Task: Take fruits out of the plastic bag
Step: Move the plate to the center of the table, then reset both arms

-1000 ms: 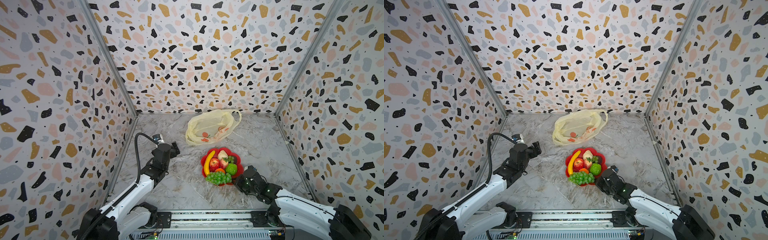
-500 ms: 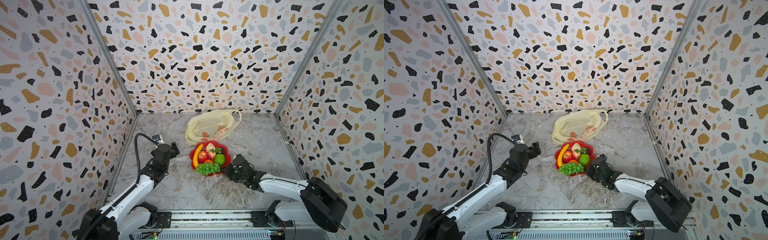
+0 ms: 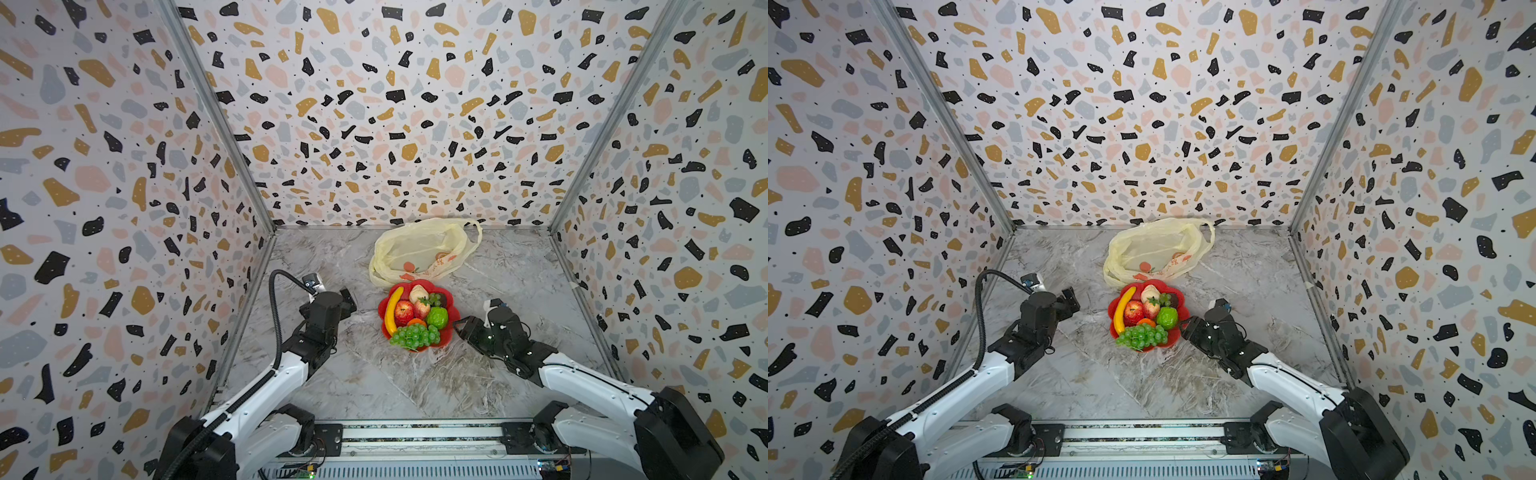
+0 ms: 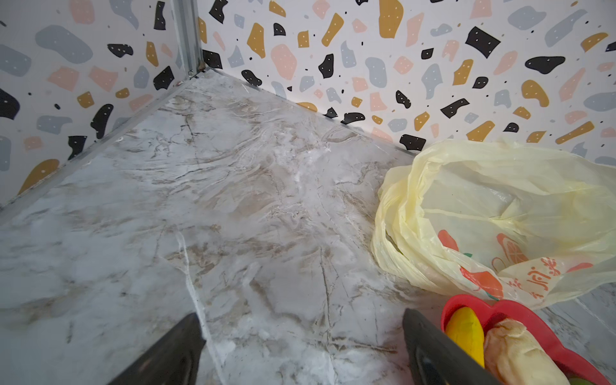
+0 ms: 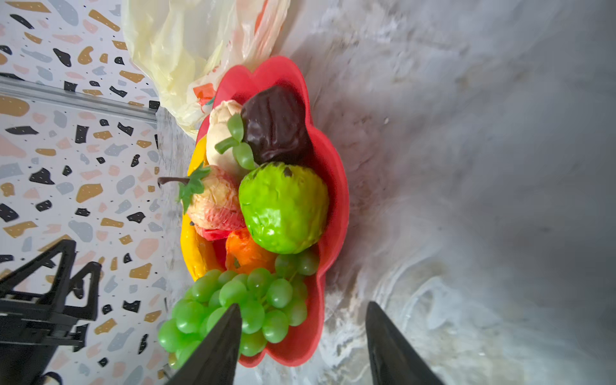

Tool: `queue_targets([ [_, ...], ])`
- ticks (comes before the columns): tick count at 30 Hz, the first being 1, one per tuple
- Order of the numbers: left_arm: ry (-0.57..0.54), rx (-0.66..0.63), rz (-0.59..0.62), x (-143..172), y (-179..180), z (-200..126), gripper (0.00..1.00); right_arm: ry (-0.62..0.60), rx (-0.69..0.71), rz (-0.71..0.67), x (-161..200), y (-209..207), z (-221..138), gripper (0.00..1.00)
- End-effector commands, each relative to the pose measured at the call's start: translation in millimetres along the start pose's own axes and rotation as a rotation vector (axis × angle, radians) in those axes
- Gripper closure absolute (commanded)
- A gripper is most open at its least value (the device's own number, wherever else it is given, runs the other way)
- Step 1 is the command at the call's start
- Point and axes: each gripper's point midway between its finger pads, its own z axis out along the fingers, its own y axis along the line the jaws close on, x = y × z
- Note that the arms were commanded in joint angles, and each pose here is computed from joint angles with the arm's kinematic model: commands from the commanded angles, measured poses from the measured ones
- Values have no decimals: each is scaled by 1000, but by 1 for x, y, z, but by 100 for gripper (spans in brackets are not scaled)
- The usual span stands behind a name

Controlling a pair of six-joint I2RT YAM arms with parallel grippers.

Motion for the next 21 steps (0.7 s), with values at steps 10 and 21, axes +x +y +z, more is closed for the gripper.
queue_targets([
  [10,-349,-201,8,-50,40,-16,0,-369,293,-516,-142,-49,-37,32],
  [21,-358,-356,160,-42,82,16,0,-589,542,-706,-192,-89,-42,24],
])
